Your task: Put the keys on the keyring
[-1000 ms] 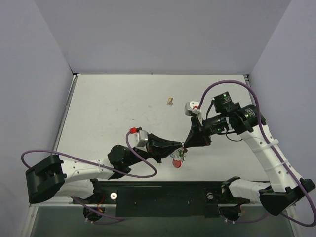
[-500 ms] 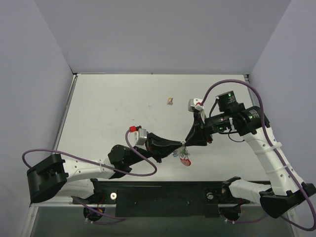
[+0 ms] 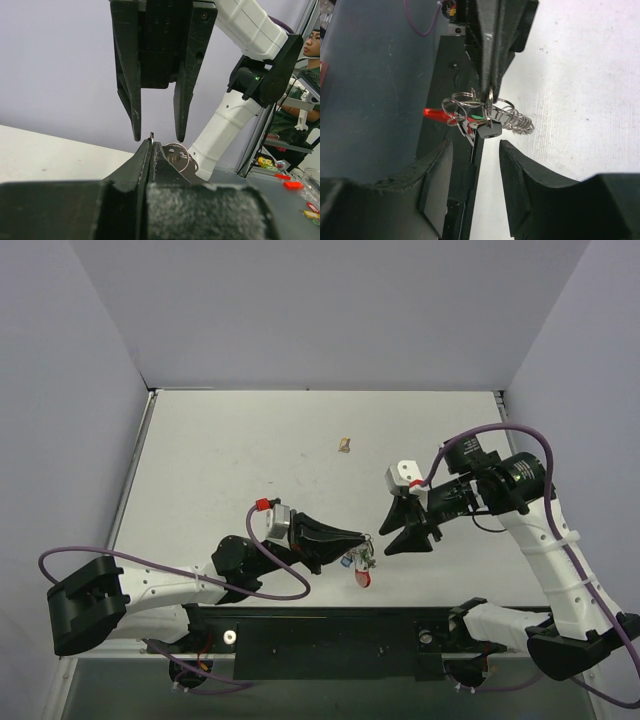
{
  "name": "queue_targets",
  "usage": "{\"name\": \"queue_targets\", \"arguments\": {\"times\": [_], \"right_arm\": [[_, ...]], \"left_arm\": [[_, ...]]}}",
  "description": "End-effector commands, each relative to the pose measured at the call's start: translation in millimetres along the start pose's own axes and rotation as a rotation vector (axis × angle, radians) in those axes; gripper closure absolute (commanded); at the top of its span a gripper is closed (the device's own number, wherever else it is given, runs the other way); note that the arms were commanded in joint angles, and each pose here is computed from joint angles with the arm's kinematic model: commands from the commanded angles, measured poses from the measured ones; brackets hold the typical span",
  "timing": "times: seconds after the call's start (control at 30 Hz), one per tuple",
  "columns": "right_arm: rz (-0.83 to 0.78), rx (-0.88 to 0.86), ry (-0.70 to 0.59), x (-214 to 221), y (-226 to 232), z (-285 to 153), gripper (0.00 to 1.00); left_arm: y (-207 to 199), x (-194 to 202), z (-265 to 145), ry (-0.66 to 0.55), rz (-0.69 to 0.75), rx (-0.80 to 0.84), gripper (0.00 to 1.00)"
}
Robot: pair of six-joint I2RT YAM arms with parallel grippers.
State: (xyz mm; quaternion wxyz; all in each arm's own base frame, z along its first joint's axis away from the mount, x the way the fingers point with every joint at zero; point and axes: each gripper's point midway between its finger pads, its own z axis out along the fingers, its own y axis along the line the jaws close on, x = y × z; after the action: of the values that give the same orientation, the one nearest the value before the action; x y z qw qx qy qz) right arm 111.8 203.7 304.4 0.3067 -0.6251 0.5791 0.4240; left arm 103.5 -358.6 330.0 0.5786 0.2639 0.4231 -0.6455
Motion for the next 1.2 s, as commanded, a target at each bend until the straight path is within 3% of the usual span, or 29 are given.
{"name": "queue_targets", "arguments": {"times": [0.0, 0.5, 0.9, 1.17], "right_arm": [[-0.084, -0.092, -0.028, -9, 15, 4, 0.62], [-0.072, -0.136, -0.008, -15, 7, 15, 0.66], [-0.028, -0.141, 0.006, -10, 2, 23, 0.82], [-0.010, -0.132, 0.023, -5, -2, 27, 0.83]], "left_arm": [[-25, -48, 2, -0.171, 0.028, 0.103, 1.00], [-27, -47, 4, -0.184, 0.021, 0.129, 1.00], [-27, -50, 4, -0.202, 0.031, 0.126, 1.00], [-27, -53, 4, -0.214, 0.035, 0.126, 1.00]]}}
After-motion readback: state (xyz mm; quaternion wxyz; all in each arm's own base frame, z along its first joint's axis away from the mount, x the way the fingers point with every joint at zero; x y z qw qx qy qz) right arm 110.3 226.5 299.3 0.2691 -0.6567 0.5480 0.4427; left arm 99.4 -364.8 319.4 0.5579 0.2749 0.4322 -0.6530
